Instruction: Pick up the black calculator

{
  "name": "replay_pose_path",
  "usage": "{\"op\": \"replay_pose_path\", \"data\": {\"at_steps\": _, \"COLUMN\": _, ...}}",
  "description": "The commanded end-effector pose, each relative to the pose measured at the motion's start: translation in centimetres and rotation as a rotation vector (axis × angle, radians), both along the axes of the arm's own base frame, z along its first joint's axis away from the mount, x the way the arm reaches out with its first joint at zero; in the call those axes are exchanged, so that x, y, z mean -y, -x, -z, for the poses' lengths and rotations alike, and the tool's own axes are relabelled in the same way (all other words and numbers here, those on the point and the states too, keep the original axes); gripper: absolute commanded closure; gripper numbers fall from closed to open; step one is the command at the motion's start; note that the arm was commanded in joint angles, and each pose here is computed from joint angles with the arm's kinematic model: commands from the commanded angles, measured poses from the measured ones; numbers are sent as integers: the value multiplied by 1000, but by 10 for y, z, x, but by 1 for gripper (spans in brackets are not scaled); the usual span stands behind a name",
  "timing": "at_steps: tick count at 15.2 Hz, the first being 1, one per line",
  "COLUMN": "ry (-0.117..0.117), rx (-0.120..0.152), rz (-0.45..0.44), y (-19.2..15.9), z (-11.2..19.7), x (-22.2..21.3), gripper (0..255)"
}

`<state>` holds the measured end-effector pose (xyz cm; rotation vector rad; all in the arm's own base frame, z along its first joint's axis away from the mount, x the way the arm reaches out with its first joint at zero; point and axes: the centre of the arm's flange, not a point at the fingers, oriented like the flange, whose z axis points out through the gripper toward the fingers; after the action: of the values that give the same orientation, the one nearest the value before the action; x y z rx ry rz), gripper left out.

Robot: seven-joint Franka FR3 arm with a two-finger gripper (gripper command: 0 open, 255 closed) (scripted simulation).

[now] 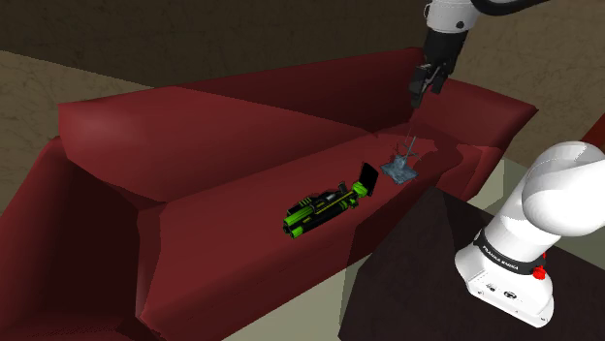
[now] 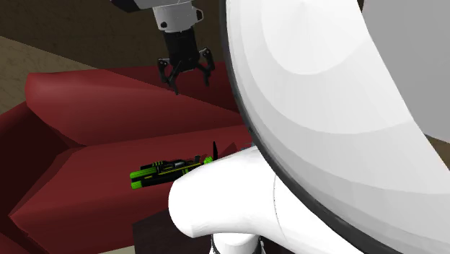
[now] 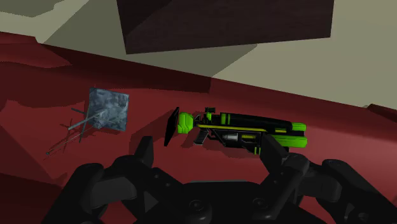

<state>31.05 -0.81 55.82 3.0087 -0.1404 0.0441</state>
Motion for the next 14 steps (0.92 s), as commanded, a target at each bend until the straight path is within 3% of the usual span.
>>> {"op": "replay_pose_path", "data": {"at_steps": 1, "ry": 0, "rx": 0, "rz": 0, "y": 0, "z": 0, "x": 0, "gripper": 0}}
{"op": "replay_pose_path", "data": {"at_steps": 14, "ry": -45, "rx": 22, "rz": -5, "y": -41, "z": 154, "x": 65, "gripper": 0}}
